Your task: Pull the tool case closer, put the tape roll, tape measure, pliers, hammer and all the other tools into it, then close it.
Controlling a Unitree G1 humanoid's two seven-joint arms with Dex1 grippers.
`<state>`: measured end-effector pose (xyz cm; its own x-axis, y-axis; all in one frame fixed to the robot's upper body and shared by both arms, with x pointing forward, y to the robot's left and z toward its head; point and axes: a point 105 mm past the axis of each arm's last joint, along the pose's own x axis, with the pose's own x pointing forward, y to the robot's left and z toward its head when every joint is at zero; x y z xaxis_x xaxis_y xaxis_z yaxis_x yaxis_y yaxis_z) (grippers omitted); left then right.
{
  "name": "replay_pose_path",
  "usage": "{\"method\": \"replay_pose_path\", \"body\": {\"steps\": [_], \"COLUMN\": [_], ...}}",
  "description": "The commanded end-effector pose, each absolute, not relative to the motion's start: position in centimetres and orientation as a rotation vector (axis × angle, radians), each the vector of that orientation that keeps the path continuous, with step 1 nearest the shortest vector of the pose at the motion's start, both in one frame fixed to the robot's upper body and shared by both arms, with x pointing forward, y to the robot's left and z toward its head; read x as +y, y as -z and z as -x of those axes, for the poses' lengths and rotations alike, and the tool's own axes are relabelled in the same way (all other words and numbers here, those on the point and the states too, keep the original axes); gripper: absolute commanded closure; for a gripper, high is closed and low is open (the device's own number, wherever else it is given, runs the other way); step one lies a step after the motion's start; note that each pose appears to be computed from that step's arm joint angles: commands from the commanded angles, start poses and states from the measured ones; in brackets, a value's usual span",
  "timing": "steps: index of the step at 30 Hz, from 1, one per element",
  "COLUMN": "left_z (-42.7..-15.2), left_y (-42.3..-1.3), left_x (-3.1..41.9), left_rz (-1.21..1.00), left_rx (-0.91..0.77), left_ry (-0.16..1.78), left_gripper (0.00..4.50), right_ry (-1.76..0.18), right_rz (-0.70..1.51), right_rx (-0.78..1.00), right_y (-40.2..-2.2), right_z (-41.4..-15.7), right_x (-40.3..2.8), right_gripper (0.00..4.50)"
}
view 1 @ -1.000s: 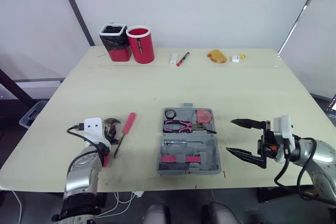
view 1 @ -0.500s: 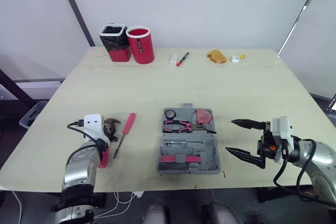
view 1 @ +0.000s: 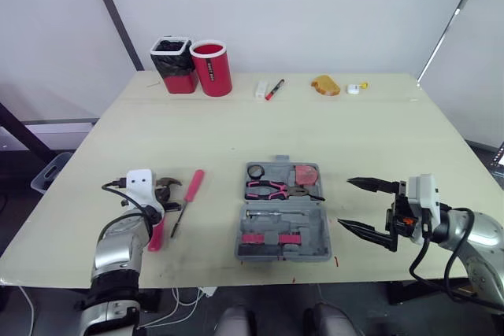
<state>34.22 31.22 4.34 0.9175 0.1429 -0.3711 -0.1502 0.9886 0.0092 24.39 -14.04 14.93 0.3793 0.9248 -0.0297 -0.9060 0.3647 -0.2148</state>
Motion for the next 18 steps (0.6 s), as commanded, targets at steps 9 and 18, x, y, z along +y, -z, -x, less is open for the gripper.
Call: {"method": "replay_pose_path", "body": {"steps": [9, 18], "left_z": [-35.3, -36.5], "left_y": [-9.8, -16.1], "left_x": [30.6, 25.5], "left_rz": [-0.099, -0.273], "left_rx": [0.262, 0.212], "left_ry": [0.033, 0.496], "left_gripper": [4.50, 4.50], "right_ry": [-1.208, -1.230], "right_rz": [0.206, 0.172], "right_rx": [-0.173, -0.176], "right_y": [-16.2, -16.4], "right_z": [-24.0, -23.7], "right_x": [-13.4, -13.8], "right_gripper": [0.00, 0.00]}}
